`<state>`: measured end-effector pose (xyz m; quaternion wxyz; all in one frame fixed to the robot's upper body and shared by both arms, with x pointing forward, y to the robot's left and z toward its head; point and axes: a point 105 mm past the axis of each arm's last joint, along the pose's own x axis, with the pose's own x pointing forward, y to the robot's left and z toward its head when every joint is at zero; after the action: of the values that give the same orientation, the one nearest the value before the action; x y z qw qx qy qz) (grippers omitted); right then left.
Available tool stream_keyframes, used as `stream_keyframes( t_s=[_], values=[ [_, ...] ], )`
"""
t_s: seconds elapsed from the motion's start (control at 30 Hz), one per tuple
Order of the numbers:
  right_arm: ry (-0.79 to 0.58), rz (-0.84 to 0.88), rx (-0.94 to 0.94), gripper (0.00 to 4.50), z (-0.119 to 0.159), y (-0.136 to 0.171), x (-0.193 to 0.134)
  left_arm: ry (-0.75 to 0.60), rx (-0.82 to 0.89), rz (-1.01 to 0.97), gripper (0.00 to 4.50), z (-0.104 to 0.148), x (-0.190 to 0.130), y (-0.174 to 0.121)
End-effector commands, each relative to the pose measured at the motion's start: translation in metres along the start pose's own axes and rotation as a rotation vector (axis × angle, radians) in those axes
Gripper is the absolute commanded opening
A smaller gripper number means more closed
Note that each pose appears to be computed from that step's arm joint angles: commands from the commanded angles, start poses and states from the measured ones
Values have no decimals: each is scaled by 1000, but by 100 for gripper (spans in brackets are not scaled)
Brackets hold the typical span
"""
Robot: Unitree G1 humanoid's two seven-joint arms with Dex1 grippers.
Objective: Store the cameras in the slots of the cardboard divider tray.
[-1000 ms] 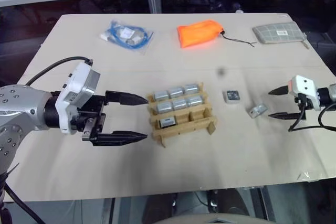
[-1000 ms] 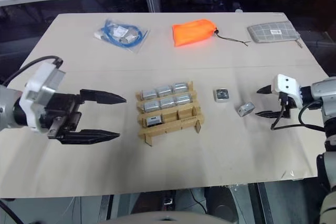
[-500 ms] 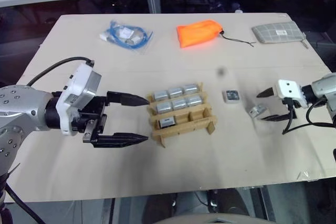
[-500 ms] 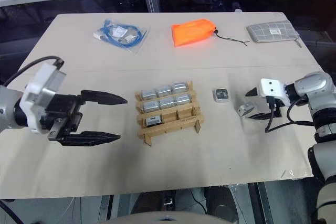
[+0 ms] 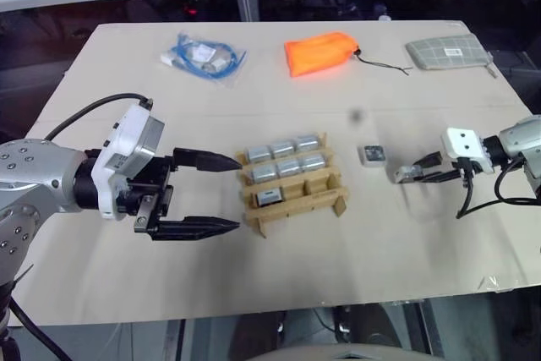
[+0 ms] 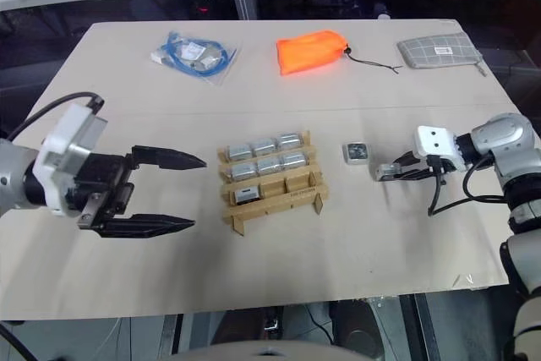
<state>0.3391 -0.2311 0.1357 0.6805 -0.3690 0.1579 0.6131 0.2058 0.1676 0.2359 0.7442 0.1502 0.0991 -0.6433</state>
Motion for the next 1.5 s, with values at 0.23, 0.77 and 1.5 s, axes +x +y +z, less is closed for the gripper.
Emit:
stream_keyframes(
  t_s=[0.23,0.77,1.5],
  values=[
    [-304,65,-98,69,92,-7,2,3,28,25,450,2,-5,2],
    [-326,129,-293,69,181,11,103,16,31,48,450,0,-9,4],
    [-64,200,-274,69,151,14,127,46,29,99,450,-5,-18,7]
  ],
)
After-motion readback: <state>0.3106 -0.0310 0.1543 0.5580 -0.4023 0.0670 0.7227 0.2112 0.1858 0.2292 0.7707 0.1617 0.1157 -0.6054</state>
